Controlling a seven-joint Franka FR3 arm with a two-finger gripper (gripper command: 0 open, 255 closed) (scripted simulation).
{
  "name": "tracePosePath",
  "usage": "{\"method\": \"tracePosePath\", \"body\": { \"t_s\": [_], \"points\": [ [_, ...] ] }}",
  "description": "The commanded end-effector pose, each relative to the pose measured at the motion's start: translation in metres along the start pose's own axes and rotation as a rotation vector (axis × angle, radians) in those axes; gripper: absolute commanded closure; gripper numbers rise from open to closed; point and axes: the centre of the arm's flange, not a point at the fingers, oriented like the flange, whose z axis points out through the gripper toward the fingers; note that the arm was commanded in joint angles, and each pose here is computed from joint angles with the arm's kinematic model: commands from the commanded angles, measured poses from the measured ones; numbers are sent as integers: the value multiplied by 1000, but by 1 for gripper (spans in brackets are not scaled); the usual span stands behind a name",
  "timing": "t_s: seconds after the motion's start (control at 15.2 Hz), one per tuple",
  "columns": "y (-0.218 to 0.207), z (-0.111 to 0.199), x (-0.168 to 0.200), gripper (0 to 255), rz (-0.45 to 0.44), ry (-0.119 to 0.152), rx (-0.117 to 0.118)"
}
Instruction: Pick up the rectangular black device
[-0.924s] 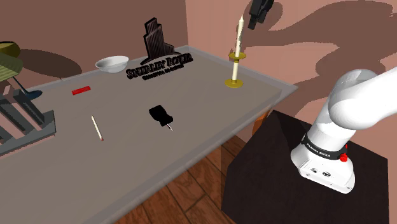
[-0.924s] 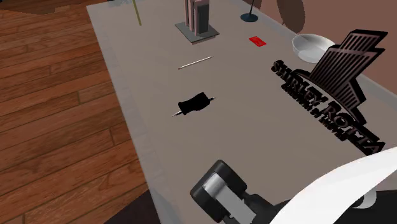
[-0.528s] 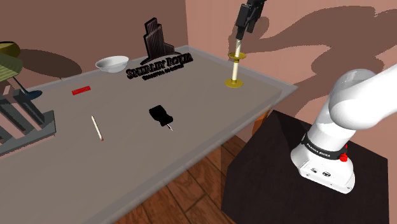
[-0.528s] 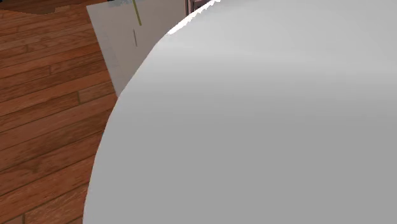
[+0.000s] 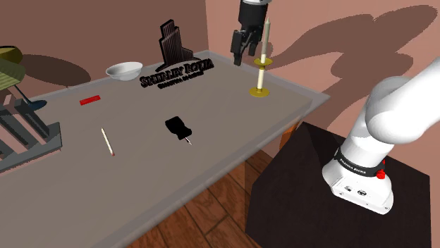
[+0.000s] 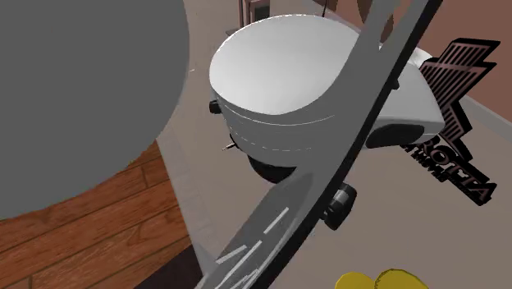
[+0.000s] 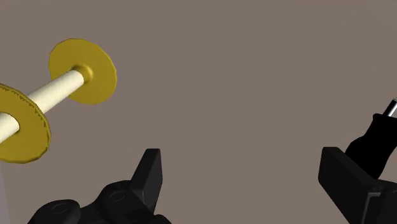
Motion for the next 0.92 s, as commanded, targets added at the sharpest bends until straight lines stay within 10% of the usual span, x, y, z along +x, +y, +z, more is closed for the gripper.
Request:
{"method": "tracePosePath", "body": {
  "t_s": [0.0,0.86],
  "points": [
    [-19,14,13,0,3,-9,1],
    [-143,112,87,0,16,-70,2]
  ]
}}
